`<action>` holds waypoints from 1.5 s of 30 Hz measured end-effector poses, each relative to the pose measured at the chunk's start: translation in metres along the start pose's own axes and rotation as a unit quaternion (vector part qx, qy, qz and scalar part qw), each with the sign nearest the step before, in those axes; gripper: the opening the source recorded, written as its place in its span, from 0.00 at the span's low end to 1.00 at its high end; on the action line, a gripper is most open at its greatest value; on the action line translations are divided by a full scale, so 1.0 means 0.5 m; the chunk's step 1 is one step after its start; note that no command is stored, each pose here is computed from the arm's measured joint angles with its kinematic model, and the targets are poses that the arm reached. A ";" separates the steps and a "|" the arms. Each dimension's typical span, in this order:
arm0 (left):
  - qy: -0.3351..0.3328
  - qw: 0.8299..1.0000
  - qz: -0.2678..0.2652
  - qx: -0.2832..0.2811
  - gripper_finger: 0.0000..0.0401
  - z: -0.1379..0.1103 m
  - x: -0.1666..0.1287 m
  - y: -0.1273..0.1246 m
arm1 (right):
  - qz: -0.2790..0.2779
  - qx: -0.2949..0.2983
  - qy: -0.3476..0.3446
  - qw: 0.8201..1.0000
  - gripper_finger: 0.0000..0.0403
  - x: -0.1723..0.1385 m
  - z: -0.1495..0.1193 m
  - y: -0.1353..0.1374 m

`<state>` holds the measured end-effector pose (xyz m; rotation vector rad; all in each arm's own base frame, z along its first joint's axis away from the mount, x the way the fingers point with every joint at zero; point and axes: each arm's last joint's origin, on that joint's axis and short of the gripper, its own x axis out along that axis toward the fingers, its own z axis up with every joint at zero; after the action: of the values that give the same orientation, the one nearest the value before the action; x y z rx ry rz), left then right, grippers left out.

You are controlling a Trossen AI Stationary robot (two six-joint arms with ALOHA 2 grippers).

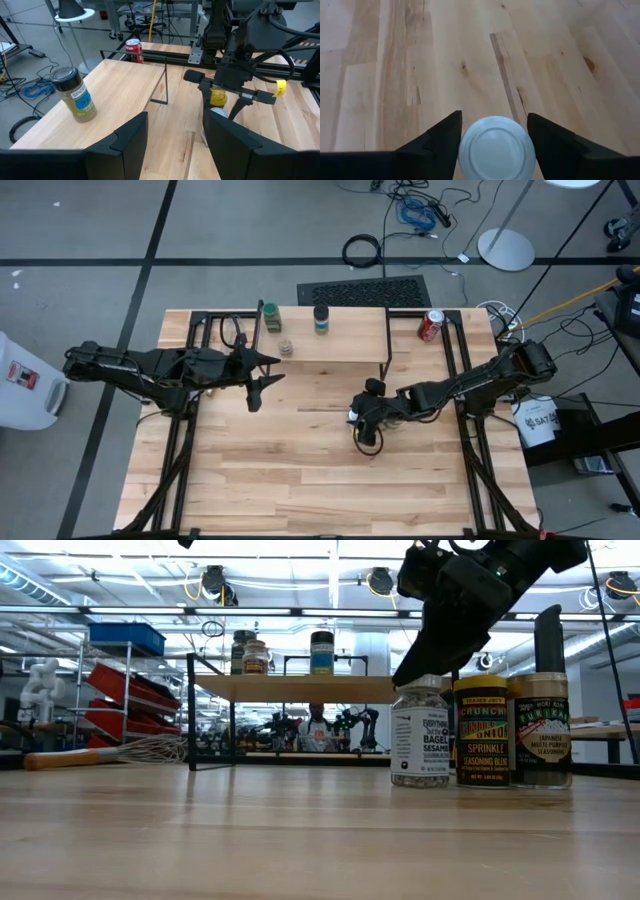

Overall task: Shelf spices
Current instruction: Remove the white seasoning bottle from the shelf

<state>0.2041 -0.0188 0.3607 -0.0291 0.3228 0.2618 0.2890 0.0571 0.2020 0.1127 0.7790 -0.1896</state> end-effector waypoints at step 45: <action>-0.003 1.000 -0.010 0.011 0.49 0.001 0.000 -0.001 | 0.055 -0.171 0.106 0.978 0.72 -0.018 0.045 -0.018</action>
<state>0.2045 -0.0194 0.3614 -0.0095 0.3195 0.2383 0.2961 0.0459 0.2239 -0.1527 1.0052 0.0659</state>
